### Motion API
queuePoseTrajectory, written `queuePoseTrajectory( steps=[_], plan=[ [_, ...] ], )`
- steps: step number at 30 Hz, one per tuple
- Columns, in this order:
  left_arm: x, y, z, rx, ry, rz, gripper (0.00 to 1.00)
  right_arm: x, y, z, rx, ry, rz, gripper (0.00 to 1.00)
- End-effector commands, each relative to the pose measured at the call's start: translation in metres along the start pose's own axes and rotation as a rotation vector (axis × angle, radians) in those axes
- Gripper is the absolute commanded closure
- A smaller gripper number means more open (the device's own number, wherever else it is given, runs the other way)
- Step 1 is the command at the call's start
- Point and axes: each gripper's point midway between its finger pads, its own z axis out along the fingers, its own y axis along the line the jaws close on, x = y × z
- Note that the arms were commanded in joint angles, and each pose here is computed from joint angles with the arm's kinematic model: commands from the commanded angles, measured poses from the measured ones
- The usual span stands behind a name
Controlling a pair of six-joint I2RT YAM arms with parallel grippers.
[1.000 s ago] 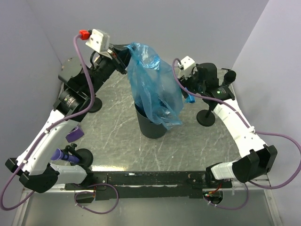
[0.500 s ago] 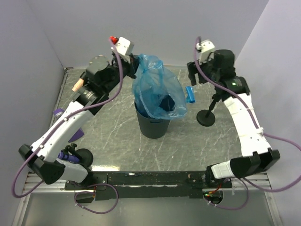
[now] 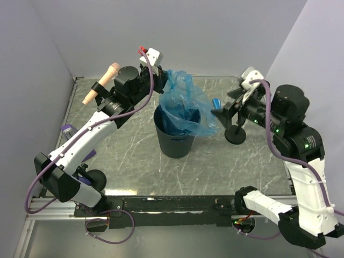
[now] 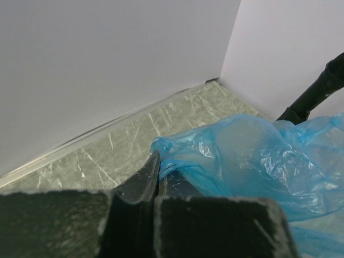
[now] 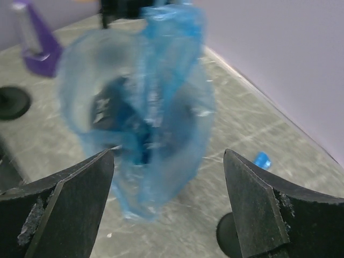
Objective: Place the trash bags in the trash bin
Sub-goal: Place the trash bag in the trash bin.
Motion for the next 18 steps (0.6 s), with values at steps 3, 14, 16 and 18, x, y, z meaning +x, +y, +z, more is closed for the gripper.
queuePoseTrajectory(
  steps=[3, 14, 16, 18],
  plan=[
    [-0.010, 0.005, -0.014, -0.016, -0.042, -0.027, 0.99, 0.051, 0.015, 0.036, -0.070, 0.175, -0.056, 0.11],
    [-0.017, 0.019, -0.041, -0.060, -0.053, -0.014, 0.99, 0.062, -0.013, 0.076, 0.040, 0.248, -0.168, 0.33],
    [-0.010, 0.026, -0.049, -0.076, -0.021, -0.001, 0.99, 0.051, -0.010, 0.078, 0.019, 0.214, -0.173, 0.48],
    [-0.006, 0.032, -0.057, -0.089, 0.003, 0.009, 0.99, 0.037, -0.003, 0.077, -0.021, 0.181, -0.168, 0.59]
  ],
)
